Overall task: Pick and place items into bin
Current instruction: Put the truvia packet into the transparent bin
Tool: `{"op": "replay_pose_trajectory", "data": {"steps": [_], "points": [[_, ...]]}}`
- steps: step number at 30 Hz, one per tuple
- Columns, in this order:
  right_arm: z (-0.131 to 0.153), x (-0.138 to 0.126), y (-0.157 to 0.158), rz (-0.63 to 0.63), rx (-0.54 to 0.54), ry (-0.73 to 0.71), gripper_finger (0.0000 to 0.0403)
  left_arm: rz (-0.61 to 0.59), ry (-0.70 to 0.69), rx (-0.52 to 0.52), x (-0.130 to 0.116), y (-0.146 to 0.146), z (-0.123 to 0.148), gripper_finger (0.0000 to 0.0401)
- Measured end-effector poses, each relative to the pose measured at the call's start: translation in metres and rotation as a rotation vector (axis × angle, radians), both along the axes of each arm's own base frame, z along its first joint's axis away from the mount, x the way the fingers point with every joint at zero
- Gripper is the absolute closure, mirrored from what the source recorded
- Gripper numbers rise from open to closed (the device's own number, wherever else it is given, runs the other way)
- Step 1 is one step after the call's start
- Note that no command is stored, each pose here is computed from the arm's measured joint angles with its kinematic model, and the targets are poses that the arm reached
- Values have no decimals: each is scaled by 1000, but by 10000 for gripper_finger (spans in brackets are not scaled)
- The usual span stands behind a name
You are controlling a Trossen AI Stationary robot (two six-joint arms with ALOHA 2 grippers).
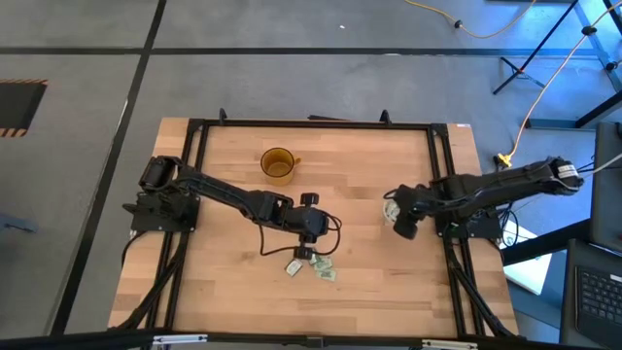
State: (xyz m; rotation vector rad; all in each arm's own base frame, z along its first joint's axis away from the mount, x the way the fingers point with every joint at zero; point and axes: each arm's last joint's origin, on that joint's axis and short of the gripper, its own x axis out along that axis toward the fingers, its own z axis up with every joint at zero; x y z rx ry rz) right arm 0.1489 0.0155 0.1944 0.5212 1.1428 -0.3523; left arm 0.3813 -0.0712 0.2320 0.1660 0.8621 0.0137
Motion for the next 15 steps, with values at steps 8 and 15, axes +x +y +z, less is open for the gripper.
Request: {"op": "replay_pose_trajectory", "data": {"steps": [8,15], "points": [[-27,-7,-12,-74,17,38,385,0,0,0,0,0,0,301],[-29,-7,-14,-62,8,38,368,0,0,-1,0,0,0,301]]}}
